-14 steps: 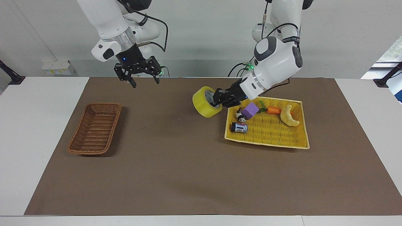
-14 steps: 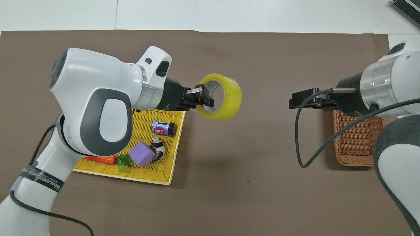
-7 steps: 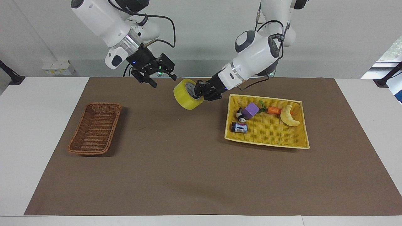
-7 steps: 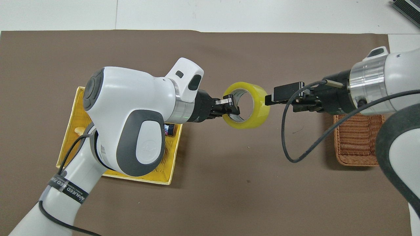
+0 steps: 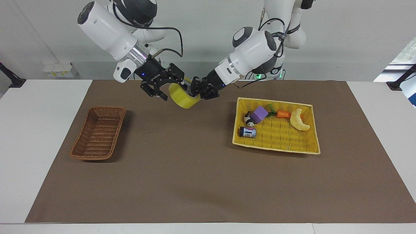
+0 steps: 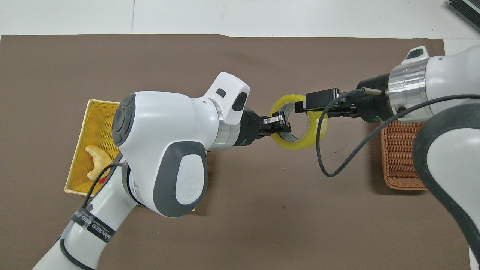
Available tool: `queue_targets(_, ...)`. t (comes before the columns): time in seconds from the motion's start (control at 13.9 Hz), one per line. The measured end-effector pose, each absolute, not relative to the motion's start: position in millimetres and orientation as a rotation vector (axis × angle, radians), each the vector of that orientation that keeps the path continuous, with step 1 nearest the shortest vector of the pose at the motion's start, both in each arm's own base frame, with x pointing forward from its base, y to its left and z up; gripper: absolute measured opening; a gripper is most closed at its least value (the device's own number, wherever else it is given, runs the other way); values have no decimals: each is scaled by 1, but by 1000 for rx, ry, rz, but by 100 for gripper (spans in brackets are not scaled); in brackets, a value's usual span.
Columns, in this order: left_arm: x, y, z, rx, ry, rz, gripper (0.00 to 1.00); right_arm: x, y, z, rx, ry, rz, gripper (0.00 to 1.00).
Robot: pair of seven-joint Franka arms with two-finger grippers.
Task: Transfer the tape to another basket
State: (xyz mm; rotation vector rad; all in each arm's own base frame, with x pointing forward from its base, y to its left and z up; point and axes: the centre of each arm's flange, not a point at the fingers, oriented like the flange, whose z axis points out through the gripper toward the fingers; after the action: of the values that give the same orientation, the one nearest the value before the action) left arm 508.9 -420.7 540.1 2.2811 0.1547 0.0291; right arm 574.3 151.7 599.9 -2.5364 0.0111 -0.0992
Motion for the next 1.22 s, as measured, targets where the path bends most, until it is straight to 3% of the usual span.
queue_targets(0.29,504,-431,537,2258,180,80,22,571,153,607,-2526,-8,-104,57)
queue_targets(0.5,505,-430,543,2245,187,101,26,571,150,604,-2528,-6,-88,47)
queue_targets(0.57,505,-428,547,2235,204,105,32,571,149,602,-2530,-3,-80,43)
queue_targets(0.72,505,-421,565,2208,272,99,58,573,144,596,-2533,9,-66,33)
queue_targets(0.93,509,-401,583,2187,355,80,92,574,134,592,-2538,28,-49,4)
queue_targets(1.0,514,-392,582,2193,374,63,100,575,128,592,-2538,39,-49,0)
queue_targets(1.22,544,-340,567,2241,441,-11,100,577,109,590,-2540,22,-47,0)
